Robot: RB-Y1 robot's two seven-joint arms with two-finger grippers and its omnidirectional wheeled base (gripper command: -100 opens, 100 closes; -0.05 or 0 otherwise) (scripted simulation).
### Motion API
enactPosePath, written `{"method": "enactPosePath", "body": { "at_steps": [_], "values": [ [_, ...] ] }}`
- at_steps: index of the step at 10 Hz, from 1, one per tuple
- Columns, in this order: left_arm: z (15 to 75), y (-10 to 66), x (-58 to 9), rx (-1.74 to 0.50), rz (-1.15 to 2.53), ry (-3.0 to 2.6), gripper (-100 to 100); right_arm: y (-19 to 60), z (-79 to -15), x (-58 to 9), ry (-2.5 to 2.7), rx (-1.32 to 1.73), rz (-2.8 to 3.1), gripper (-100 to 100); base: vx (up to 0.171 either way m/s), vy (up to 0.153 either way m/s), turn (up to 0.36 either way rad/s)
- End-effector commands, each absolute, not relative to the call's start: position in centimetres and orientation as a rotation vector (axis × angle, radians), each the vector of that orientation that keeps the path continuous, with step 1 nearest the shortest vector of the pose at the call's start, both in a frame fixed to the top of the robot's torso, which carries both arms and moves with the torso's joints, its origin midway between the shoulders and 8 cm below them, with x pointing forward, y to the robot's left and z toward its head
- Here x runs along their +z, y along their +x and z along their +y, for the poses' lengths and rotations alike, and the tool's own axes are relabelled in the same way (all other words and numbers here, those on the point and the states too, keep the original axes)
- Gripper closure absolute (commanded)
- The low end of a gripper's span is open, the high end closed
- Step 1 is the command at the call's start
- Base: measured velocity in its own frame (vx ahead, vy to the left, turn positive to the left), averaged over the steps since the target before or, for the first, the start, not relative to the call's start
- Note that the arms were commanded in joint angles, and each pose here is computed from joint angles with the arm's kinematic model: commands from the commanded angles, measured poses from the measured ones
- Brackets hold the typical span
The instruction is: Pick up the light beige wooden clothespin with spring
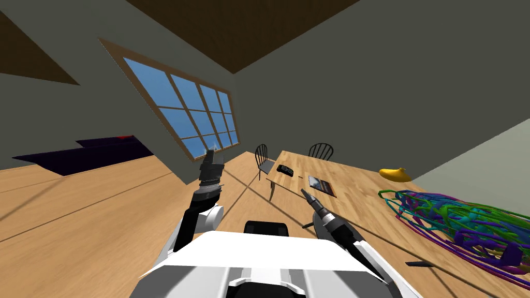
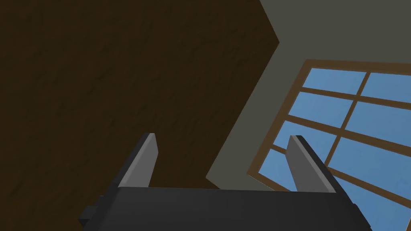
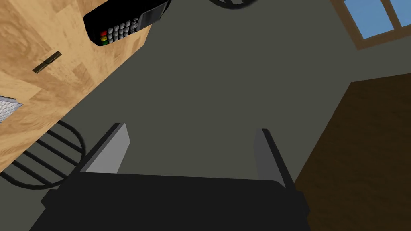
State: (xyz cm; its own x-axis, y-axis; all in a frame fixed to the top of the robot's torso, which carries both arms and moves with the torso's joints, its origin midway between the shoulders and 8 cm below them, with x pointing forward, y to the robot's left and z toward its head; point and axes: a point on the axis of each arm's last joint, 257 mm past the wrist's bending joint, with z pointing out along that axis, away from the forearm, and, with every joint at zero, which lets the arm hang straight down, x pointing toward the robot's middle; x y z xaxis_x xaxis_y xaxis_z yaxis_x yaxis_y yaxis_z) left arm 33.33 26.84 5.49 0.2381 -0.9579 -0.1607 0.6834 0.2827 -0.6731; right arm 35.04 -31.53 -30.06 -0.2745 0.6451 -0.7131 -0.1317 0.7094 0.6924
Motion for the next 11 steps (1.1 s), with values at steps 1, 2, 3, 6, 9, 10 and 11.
{"method": "enactPosePath", "body": {
  "at_steps": [1, 2, 3, 6, 9, 10, 11],
  "values": [
    [26.8, 33.3, 5.5, -1.198, 0.621, -0.528, 0, 33.2, -32.8, -32.7, 0.364, 0.731, 1.783, -100, -0.019, 0.001, 0.279],
    [26.8, 33.3, 5.5, -1.198, 0.621, -0.528, 0, 33.1, -33.1, -33.1, 0.371, 0.725, 1.791, -100, -0.014, -0.004, 0.151],
    [26.8, 33.3, 5.5, -1.198, 0.621, -0.528, 0, 31.8, -34.3, -35.2, 0.319, 0.676, 1.863, -100, -0.014, 0.004, 0.369],
    [26.8, 33.3, 5.5, -1.198, 0.621, -0.528, 0, 28.9, -36.9, -39.1, 0.216, 0.58, 2.007, -100, -0.006, -0.007, 0.295],
    [26.8, 33.3, 5.5, -1.198, 0.621, -0.528, 0, 27.5, -38.2, -40.7, 0.159, 0.537, 2.071, -100, 0.005, -0.005, 0.155],
    [26.8, 33.3, 5.5, -1.198, 0.621, -0.528, 0, 26.8, -39.0, -41.6, 0.178, 0.52, 2.093, -100, 0.009, -0.012, 0.176],
    [26.8, 33.3, 5.5, -1.198, 0.621, -0.528, 0, 25.4, -40.2, -42.8, 0.117, 0.482, 2.151, -100, 0.014, -0.011, 0.392]
  ]
}}
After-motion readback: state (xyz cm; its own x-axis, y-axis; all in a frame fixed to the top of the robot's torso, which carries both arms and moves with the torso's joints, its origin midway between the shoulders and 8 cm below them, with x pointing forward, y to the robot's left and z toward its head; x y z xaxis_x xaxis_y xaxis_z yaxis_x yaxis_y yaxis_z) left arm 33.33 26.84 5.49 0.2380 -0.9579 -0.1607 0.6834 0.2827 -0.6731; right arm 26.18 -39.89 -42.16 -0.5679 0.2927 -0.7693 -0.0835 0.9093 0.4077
